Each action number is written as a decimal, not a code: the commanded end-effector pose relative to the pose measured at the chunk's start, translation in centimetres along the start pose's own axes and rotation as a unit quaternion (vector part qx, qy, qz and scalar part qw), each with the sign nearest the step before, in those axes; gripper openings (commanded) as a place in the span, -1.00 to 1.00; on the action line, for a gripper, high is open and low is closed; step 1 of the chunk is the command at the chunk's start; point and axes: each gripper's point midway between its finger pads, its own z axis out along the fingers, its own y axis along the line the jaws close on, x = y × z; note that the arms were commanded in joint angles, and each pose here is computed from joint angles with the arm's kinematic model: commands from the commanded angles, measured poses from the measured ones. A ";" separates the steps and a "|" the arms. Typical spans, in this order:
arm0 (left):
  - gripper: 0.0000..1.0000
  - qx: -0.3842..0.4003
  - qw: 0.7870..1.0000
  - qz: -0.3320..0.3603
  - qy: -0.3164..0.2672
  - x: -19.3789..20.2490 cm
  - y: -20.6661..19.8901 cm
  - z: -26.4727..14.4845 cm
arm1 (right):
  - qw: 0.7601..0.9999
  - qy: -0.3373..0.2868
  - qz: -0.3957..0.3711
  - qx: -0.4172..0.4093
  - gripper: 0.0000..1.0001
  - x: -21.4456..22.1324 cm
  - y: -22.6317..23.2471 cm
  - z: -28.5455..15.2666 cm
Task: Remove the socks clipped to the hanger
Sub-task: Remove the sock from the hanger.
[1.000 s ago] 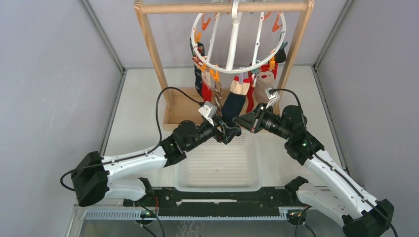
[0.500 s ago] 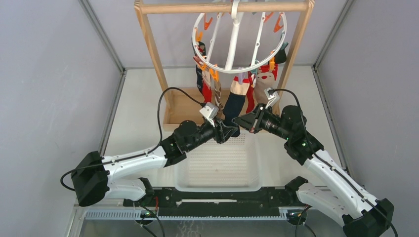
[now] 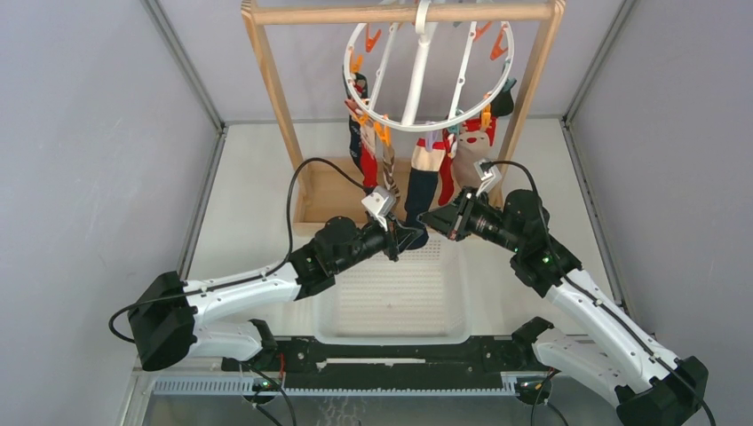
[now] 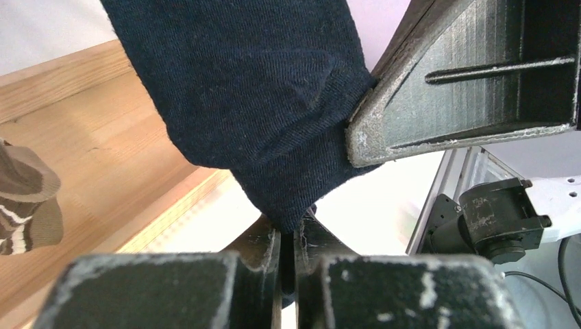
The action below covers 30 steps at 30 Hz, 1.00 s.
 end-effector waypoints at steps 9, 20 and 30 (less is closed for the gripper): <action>-0.93 -0.006 0.999 0.015 -0.042 -4.2 -0.7 -0.2 | 0.999 -0.032 -0.031 0.031 0.25 -1.4 0.0 -1.0; -0.95 -0.020 0.999 0.028 -0.031 -4.3 0.0 -0.5 | 0.995 -0.026 -0.051 0.081 0.75 0.8 -2.3 -2.8; -0.95 -0.033 0.998 0.039 -0.024 -4.8 1.1 -1.1 | 0.993 -0.049 -0.087 0.058 0.68 0.2 0.2 -3.9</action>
